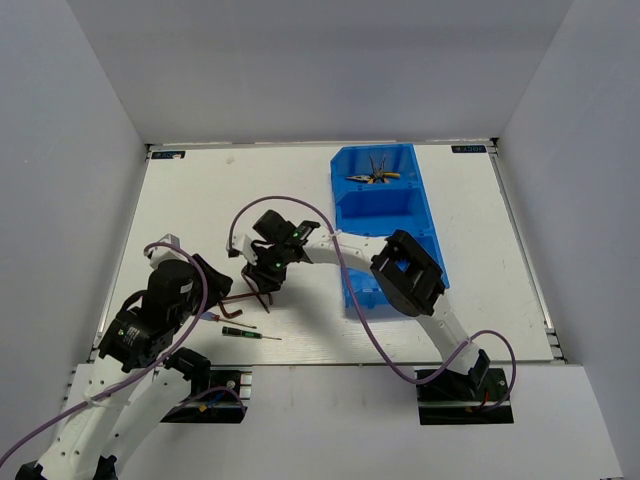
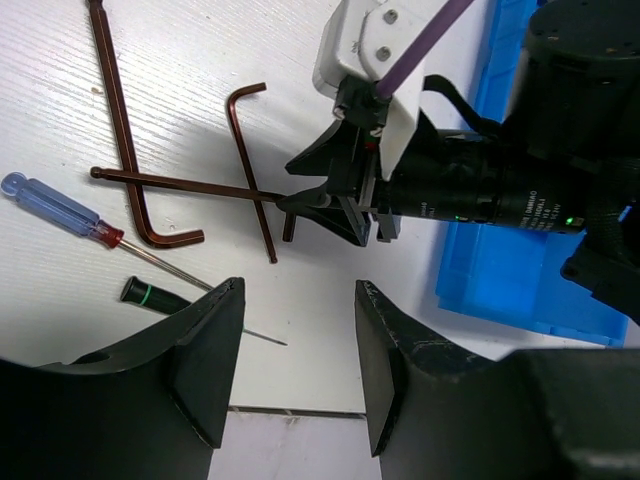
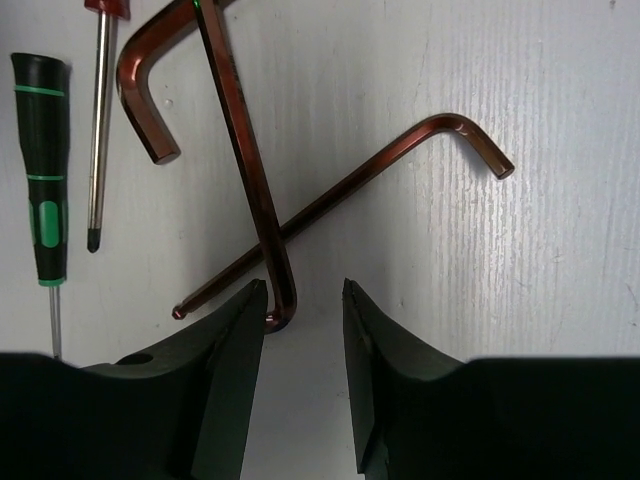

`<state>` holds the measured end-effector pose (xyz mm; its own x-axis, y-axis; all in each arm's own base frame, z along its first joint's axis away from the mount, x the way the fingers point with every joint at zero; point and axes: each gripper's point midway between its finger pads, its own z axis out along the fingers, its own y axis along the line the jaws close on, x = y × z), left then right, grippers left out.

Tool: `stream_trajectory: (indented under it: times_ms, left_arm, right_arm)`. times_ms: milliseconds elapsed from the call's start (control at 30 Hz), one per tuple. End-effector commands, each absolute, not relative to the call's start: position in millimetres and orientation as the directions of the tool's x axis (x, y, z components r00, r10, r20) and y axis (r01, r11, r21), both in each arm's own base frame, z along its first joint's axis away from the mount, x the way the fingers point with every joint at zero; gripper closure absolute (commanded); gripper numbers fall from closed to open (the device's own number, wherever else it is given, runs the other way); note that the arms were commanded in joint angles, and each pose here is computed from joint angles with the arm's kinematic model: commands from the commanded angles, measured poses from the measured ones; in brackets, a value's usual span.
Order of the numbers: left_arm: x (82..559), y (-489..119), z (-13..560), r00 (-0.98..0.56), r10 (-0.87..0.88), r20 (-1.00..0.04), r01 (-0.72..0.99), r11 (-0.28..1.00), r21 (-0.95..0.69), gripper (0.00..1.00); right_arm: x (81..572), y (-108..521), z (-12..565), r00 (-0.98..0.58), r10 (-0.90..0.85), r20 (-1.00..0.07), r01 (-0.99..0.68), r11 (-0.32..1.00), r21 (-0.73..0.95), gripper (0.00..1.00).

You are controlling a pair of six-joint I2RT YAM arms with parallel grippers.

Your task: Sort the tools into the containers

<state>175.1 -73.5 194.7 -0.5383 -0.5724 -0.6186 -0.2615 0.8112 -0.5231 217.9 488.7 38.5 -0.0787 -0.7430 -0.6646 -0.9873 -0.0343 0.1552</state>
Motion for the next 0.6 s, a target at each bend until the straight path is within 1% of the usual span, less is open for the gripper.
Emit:
stream_trajectory:
  times_ms: [0, 200, 300, 367, 433, 500, 567]
  left_arm:
    - [175.6, -70.8, 194.5, -0.528, -0.580, -0.621, -0.273, 0.808, -0.522, 0.42]
    - [175.6, -70.8, 194.5, -0.528, -0.580, -0.621, -0.273, 0.808, -0.522, 0.42]
    - [175.6, -70.8, 194.5, -0.528, -0.580, -0.621, -0.273, 0.808, -0.522, 0.42]
    - [175.6, -70.8, 194.5, -0.528, -0.580, -0.621, -0.273, 0.808, -0.522, 0.42]
    - [174.8, -70.4, 191.3, -0.538, -0.575, -0.617, -0.282, 0.812, -0.511, 0.42]
    - [175.4, -68.9, 191.3, -0.532, -0.575, -0.621, -0.286, 0.813, -0.507, 0.42]
    - [175.5, -68.8, 191.3, -0.532, -0.575, -0.621, -0.287, 0.813, -0.507, 0.42]
  right_arm:
    - [217.0, 484.7, 23.5, -0.060, -0.763, -0.644, -0.987, -0.049, 0.150, 0.58]
    - [211.6, 482.1, 16.2, -0.053, -0.774, -0.630, -0.986, -0.058, 0.154, 0.58]
    - [214.3, 478.4, 5.4, -0.030, -0.791, -0.611, -0.992, -0.053, 0.116, 0.58]
    - [217.6, 471.9, -4.2, -0.022, -0.809, -0.587, -0.995, -0.042, 0.095, 0.60]
    - [221.8, 463.1, -15.7, -0.002, -0.835, -0.551, -0.999, -0.028, 0.047, 0.65]
    - [227.6, 456.6, -21.2, 0.004, -0.850, -0.527, -1.000, -0.010, 0.008, 0.66]
    - [232.2, 446.6, -29.6, 0.005, -0.869, -0.495, -1.000, 0.011, -0.028, 0.72]
